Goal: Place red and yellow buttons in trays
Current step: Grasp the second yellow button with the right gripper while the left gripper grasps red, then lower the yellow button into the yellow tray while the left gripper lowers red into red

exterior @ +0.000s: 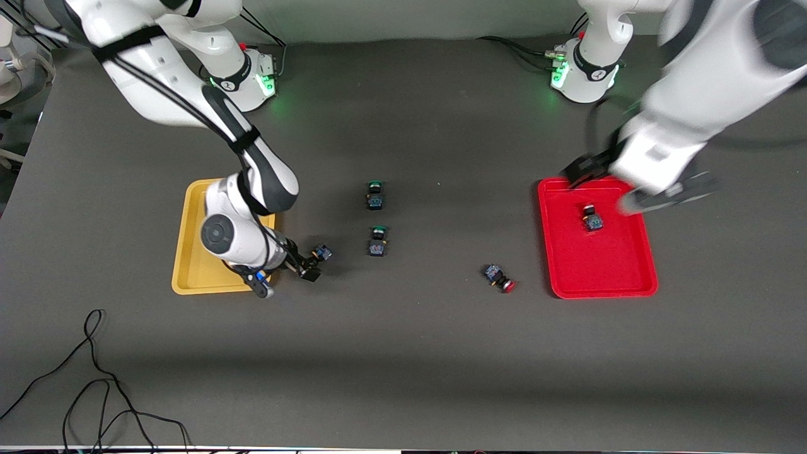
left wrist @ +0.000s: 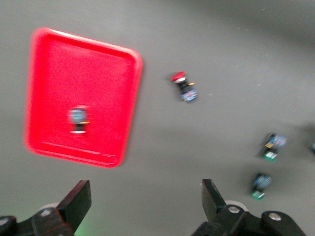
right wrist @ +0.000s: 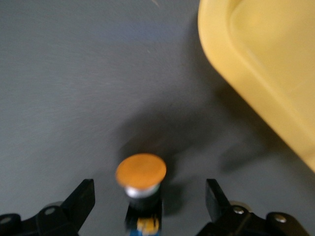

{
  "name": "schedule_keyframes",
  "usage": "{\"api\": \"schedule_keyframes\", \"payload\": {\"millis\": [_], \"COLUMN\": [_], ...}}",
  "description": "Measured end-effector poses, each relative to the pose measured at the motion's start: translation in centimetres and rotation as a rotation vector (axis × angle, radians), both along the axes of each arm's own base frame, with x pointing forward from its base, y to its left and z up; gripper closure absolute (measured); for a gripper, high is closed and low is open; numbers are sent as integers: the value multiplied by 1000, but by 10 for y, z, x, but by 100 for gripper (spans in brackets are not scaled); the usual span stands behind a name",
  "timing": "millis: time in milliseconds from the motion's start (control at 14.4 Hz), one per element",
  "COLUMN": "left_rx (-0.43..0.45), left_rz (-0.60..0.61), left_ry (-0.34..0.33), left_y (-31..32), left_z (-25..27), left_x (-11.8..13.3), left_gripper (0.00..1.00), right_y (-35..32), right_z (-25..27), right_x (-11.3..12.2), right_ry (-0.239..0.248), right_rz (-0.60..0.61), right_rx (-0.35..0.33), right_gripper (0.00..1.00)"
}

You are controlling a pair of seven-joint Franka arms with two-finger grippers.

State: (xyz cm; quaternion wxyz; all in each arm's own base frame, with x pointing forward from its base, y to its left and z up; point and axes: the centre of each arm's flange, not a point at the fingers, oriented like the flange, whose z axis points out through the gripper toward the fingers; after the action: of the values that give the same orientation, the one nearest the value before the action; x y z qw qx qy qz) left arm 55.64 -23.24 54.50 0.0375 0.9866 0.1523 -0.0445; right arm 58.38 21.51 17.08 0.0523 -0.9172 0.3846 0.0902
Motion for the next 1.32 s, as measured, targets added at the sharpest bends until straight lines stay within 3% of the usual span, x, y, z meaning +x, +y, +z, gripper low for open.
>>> {"api": "schedule_keyframes", "payload": {"millis": [278, 487, 627, 905, 1114, 1323], "left_rx": [29, 12, 9, 2, -14, -24], "left_rz": [84, 110, 131, 181, 209, 224], "left_ry": [42, 49, 56, 40, 27, 32], "left_y": [-77, -83, -74, -52, -45, -45], "left_z": [-149, -264, -312, -318, -321, -341], "left_x": [24, 14, 1, 18, 39, 53], "left_gripper": [1, 4, 5, 7, 7, 9], "right_y": [16, 25, 30, 31, 16, -45], "right_z": [-5, -2, -3, 4, 45, 113], "right_x": [-5, -8, -11, -9, 1, 13], "right_ry": [13, 13, 17, 4, -6, -36], "right_rz": [-19, -10, -1, 3, 30, 70], "right_rx": [5, 13, 17, 20, 8, -32], "right_gripper": [0, 0, 19, 65, 67, 67]}}
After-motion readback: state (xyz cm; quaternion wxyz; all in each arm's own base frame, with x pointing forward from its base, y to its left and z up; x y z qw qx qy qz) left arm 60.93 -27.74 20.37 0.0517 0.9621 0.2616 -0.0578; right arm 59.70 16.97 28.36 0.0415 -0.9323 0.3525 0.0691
